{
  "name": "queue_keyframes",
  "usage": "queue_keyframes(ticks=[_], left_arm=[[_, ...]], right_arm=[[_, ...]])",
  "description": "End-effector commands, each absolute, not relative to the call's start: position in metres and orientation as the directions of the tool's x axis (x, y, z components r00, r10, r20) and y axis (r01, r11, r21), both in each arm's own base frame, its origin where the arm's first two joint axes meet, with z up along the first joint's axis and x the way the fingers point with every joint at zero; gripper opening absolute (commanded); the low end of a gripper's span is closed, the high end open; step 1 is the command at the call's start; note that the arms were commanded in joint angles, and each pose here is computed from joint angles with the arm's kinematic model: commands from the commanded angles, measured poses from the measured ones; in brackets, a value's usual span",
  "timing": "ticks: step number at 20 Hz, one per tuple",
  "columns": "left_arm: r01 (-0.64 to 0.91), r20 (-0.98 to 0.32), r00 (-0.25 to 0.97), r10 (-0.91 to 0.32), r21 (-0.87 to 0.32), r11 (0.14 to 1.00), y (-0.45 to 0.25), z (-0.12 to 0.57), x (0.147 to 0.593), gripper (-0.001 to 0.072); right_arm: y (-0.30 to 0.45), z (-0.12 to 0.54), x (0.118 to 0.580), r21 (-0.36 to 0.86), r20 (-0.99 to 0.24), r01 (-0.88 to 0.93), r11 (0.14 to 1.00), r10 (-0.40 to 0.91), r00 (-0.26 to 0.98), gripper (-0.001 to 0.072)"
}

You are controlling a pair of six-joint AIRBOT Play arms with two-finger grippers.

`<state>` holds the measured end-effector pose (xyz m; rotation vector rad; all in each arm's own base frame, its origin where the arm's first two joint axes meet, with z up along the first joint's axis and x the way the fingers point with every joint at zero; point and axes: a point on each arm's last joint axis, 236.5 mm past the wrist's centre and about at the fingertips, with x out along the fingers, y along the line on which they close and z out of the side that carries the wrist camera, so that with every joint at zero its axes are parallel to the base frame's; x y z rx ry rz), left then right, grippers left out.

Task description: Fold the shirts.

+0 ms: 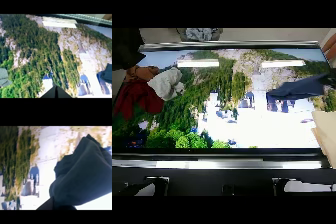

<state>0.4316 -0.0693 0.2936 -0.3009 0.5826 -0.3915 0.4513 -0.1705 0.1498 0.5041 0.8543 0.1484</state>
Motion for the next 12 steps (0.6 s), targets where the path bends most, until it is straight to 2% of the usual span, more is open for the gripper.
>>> queue_keyframes(ticks=[1,6,9,12], left_arm=[[0.272,-0.472,0.765,-0.438,-0.381,0.884,-0.069,0.293,0.432,0.0033],[0.272,-0.471,0.765,-0.439,-0.381,0.884,-0.069,0.293,0.432,0.0033],[0.272,-0.471,0.765,-0.438,-0.381,0.884,-0.07,0.294,0.431,0.0033],[0.272,-0.471,0.765,-0.439,-0.381,0.884,-0.07,0.294,0.431,0.0033]], right_arm=[[-0.246,0.164,0.398,0.482,-0.697,0.249,0.84,0.195,0.69,0.0043],[-0.31,0.168,0.353,0.487,-0.688,0.386,0.784,0.072,0.722,0.0043],[-0.327,0.184,0.336,0.512,-0.648,0.409,0.755,0.027,0.761,0.0043],[-0.34,0.192,0.306,0.485,-0.664,0.464,0.741,-0.033,0.747,0.0043]])
